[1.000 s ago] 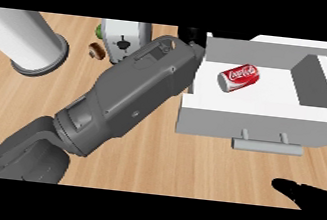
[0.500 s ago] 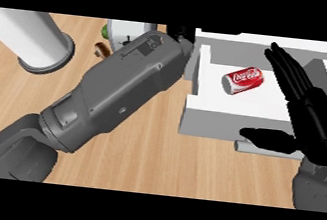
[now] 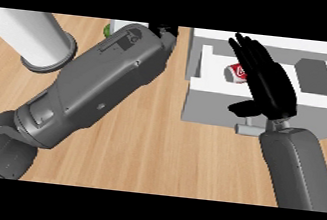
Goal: Pick up the can, place it into the drawer and close the drawer
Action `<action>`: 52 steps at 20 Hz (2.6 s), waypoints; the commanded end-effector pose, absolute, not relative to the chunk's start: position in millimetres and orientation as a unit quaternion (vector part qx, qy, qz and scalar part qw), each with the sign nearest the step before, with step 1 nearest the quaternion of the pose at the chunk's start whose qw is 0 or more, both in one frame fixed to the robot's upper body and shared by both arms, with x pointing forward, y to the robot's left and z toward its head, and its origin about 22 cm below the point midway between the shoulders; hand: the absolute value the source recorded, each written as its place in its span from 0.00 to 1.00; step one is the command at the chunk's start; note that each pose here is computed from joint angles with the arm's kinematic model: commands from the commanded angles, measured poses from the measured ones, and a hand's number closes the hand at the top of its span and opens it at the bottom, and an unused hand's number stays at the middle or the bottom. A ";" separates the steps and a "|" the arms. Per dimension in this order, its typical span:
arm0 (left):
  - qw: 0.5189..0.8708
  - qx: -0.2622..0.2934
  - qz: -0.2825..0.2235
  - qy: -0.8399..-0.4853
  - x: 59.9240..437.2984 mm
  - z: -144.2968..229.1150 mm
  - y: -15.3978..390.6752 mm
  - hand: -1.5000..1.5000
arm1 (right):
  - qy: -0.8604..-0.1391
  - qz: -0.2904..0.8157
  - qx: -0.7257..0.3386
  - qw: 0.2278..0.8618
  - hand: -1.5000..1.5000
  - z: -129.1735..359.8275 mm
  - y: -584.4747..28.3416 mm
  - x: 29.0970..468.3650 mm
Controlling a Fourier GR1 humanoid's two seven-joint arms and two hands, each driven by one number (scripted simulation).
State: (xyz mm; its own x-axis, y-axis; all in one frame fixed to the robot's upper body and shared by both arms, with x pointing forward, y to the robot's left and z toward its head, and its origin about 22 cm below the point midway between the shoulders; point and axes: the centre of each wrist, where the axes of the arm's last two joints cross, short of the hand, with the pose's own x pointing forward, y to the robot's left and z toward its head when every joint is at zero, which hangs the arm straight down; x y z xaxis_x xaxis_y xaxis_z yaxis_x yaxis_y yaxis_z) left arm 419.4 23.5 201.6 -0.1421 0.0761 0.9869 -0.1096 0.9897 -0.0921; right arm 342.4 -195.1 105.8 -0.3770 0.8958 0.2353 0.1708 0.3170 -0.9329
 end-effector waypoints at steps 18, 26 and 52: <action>0.657 0.025 0.081 -0.749 415.0 213.8 107.4 0.00 | -0.650 0.436 -0.483 0.393 0.00 22.5 -199.7 414.1; 0.649 0.027 0.078 -0.756 402.4 218.9 95.1 0.00 | -0.659 0.409 -0.508 0.374 0.00 48.0 -187.6 438.7; 0.647 0.004 0.058 -0.760 381.9 229.0 120.4 0.00 | -0.738 0.296 -0.362 0.487 0.00 117.7 -188.2 471.9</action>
